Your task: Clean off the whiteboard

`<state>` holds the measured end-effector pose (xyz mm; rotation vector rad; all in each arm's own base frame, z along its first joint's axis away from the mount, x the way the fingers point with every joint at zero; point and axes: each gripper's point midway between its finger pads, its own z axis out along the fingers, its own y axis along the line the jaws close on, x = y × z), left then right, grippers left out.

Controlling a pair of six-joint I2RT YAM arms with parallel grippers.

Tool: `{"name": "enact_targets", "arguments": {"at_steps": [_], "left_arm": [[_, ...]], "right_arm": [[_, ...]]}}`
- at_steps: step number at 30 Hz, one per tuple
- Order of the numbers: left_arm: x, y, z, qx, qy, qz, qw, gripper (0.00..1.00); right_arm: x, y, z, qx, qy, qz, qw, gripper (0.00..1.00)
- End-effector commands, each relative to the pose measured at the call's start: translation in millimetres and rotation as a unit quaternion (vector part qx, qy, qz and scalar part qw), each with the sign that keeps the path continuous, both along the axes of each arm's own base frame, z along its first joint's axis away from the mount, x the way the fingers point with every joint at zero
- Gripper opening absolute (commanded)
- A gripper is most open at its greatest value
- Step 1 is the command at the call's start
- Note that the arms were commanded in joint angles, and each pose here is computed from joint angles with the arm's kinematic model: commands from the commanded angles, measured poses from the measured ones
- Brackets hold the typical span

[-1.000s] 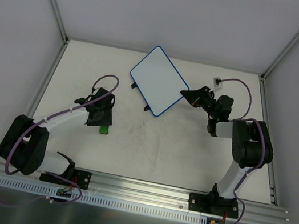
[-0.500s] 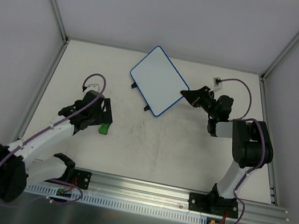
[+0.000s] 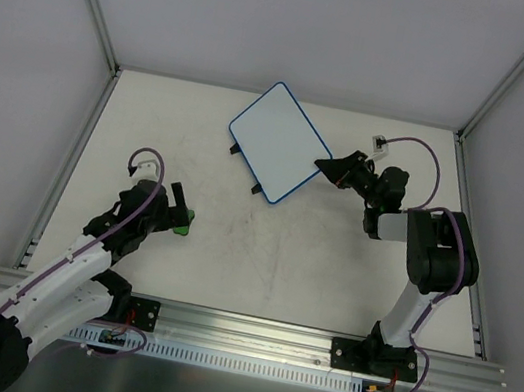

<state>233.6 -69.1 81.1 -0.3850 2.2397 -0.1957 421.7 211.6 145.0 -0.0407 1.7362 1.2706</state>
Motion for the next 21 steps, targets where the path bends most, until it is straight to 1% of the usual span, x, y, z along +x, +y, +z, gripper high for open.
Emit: {"name": "enact_targets", "arguments": {"at_steps": [1,3,5,9,11,12,13,15,16,17,21], "left_arm": [[8,-4,5,-0.019,-0.024,0.008,0.999,0.99],[8,-3,5,-0.019,-0.027,0.009,0.999,0.99],[9,-3,6,-0.019,-0.029,0.009,0.999,0.99],[8,-3,7,-0.021,-0.033,0.007,0.999,0.99],[8,-3,7,-0.021,-0.033,0.007,0.999,0.99],[8,-3,7,-0.021,-0.035,0.006,0.999,0.99],[8,-3,7,-0.021,-0.035,0.005,0.999,0.99],[8,-3,8,-0.021,-0.037,0.004,0.999,0.99],[8,-4,9,-0.022,-0.039,0.003,0.999,0.99],[8,-4,9,-0.022,-0.041,0.002,0.999,0.99],[9,-4,14,-0.022,-0.053,-0.003,0.998,0.99]], "right_arm": [[-4,6,24,0.000,-0.052,0.018,0.998,0.25],[-3,4,24,-0.001,-0.052,0.016,0.999,0.25],[-3,4,23,-0.001,-0.051,0.015,0.999,0.30],[-3,4,23,-0.001,-0.051,0.015,0.999,0.33],[-3,3,23,-0.001,-0.051,0.014,0.999,0.40],[-3,3,24,-0.001,-0.053,0.012,0.999,0.46],[-3,3,23,-0.002,-0.053,0.011,0.999,0.60],[-3,0,22,-0.005,-0.055,0.004,0.998,0.71],[-2,-2,21,-0.005,-0.053,0.001,0.999,0.95],[-2,-2,22,-0.004,-0.053,-0.002,0.999,0.99],[-5,-6,22,-0.006,-0.052,-0.012,0.999,0.99]]}}
